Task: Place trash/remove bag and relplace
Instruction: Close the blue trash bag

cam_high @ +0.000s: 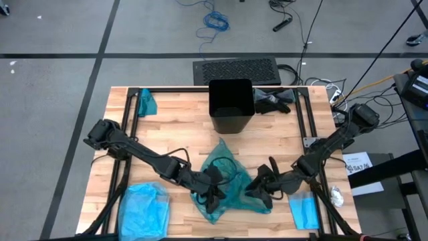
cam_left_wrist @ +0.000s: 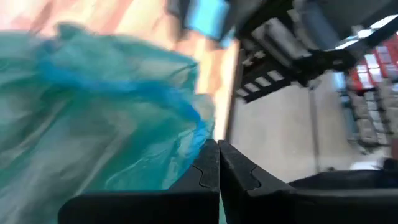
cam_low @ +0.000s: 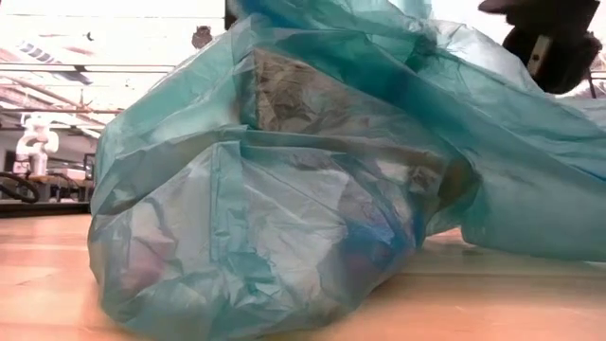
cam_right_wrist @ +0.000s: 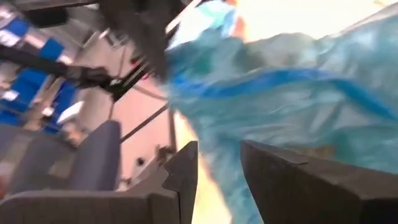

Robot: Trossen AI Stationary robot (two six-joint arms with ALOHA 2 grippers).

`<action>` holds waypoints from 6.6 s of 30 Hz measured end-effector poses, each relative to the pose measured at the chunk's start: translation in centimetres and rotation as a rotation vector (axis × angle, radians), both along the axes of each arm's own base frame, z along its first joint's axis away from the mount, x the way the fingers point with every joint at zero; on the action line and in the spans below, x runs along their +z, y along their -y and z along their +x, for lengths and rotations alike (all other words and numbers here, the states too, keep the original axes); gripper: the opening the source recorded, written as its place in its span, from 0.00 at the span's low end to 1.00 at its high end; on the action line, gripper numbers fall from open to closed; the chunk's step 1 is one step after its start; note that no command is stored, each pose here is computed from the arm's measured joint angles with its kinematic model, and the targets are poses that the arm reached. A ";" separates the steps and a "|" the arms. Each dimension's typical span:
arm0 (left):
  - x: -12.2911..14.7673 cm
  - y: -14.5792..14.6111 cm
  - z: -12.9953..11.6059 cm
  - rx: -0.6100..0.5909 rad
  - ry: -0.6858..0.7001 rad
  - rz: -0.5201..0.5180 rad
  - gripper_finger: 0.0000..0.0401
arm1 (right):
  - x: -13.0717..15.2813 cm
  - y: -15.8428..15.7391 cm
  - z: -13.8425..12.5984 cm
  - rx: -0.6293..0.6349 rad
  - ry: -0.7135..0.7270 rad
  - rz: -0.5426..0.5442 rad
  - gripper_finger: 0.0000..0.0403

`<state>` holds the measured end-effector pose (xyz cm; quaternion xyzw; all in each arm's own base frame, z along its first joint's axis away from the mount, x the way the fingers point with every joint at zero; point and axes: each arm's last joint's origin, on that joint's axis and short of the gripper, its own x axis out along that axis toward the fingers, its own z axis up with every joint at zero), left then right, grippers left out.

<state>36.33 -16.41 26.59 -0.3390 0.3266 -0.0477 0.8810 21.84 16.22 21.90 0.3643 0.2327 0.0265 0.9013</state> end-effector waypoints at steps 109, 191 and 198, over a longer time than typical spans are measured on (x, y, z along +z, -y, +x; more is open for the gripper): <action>-0.2 -3.0 3.4 -0.024 0.313 0.023 0.00 | -4.9 10.4 8.9 0.041 0.012 0.030 0.12; 2.1 -12.9 0.5 -0.261 0.130 0.412 0.00 | 4.3 6.6 -1.2 -0.443 -0.189 -0.105 0.01; 2.6 -12.1 0.3 -0.345 0.200 0.716 0.02 | 4.7 6.4 -1.7 -0.441 -0.165 -0.116 0.15</action>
